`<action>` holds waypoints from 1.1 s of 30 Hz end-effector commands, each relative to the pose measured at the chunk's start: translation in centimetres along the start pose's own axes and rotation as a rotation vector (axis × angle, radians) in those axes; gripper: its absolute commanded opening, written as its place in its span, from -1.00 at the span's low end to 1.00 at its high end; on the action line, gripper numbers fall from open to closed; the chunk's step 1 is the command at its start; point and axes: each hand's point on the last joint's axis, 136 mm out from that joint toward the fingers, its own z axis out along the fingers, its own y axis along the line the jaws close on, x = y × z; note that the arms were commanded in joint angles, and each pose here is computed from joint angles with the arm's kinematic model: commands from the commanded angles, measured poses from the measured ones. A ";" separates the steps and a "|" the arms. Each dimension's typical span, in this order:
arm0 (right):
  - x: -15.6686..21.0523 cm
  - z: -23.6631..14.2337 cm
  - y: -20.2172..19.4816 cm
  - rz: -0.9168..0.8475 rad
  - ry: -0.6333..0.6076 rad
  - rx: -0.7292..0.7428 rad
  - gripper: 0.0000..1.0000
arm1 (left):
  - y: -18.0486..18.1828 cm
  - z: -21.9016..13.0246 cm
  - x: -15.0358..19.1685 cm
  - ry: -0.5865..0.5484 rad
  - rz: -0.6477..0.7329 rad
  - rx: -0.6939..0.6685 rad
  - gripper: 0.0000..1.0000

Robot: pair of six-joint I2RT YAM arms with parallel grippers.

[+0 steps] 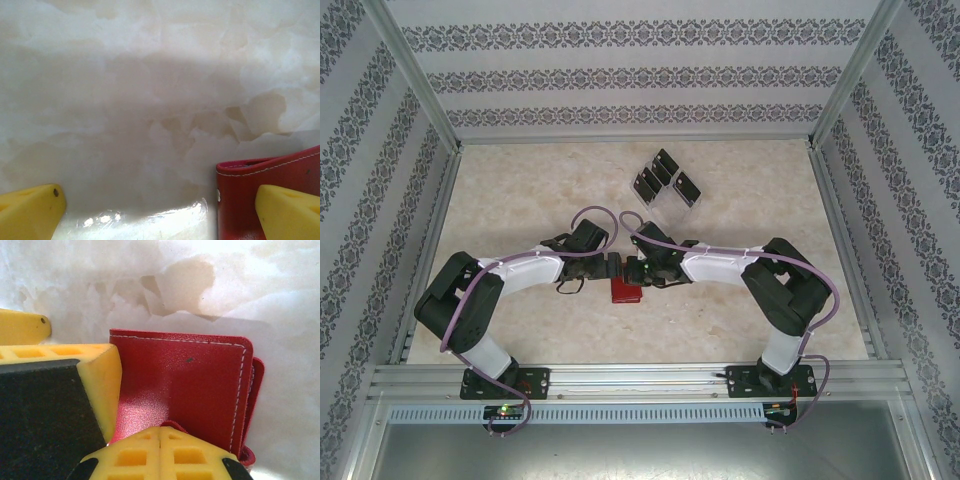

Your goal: Put the credit cards into the card holder

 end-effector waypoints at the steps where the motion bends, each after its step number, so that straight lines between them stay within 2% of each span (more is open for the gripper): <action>1: 4.4 1.4 -8.1 0.096 0.118 0.258 -1.00 | 1.1 1.5 2.2 0.074 -0.033 -0.007 1.00; 11: 7.4 1.0 -11.8 0.135 0.185 0.363 -1.00 | 1.0 1.4 2.7 0.083 -0.038 0.001 1.00; 21: 9.1 2.3 -13.8 0.163 0.264 0.416 -1.00 | 1.1 1.9 3.4 0.097 -0.049 0.018 1.00; 26: 7.4 0.8 -12.1 0.122 0.218 0.388 -1.00 | 1.1 1.9 3.6 0.101 -0.048 0.024 1.00; 33: 3.9 -1.8 -9.5 -0.020 0.157 0.406 -1.00 | 1.1 2.0 3.7 0.103 -0.049 0.026 1.00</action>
